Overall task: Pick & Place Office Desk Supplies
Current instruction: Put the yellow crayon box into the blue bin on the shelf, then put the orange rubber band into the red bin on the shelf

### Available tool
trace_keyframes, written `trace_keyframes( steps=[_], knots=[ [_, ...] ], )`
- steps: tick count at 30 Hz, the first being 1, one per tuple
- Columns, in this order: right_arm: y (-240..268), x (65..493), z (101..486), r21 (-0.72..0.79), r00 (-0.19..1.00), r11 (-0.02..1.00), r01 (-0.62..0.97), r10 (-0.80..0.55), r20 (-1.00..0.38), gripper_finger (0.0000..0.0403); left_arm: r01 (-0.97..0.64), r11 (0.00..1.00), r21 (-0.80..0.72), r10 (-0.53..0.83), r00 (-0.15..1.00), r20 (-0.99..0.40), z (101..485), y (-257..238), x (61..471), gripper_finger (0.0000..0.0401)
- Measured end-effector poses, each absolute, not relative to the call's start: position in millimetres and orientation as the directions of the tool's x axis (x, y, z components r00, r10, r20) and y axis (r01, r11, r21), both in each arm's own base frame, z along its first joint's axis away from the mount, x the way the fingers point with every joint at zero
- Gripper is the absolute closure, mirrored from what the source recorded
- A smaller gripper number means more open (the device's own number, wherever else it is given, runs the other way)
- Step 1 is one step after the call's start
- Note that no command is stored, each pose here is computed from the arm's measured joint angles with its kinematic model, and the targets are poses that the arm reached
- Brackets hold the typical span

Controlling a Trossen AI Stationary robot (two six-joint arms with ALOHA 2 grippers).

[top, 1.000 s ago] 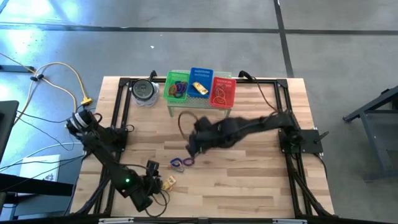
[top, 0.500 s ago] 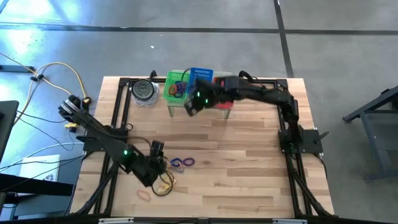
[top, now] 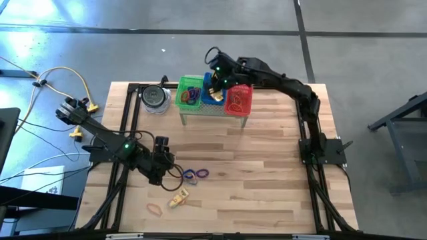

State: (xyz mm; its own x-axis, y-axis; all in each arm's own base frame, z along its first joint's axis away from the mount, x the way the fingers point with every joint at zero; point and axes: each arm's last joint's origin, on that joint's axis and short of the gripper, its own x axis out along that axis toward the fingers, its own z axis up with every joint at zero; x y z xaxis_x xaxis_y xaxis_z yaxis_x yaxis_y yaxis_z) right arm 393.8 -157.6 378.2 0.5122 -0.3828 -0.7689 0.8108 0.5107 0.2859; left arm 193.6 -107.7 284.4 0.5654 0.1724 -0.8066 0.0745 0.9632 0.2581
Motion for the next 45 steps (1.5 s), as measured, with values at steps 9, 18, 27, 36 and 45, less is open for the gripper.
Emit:
trace_keyframes(
  steps=[9,18,27,36,45],
  knots=[
    [-164.1,402.8,364.5,0.272,0.499,0.517,0.812,-0.372,-0.783,0.0266,0.075,0.963,0.259,0.174,0.561,-0.809,284.1,-107.5,193.1,0.0208],
    [-175.7,418.2,341.0,0.251,0.487,0.533,0.808,-0.364,-0.794,0.0266,0.032,0.971,0.238,0.185,0.536,-0.824,282.6,-107.1,189.6,0.0208],
    [-177.0,420.8,343.4,0.289,0.513,0.511,0.81,-0.379,-0.77,0.026,0.033,0.967,0.253,0.201,0.511,-0.836,275.7,-105.6,187.3,0.0208],
    [-176.2,416.4,341.5,0.281,0.466,0.444,0.851,-0.39,-0.795,0.021,0.018,0.969,0.245,0.201,0.511,-0.836,275.5,-105.6,187.4,0.0208],
    [-176.7,413.8,351.9,0.236,0.477,0.491,0.838,-0.452,-0.754,0.0176,0.007,0.971,0.239,0.202,0.511,-0.835,275.4,-105.6,187.4,0.0208]
  ],
)
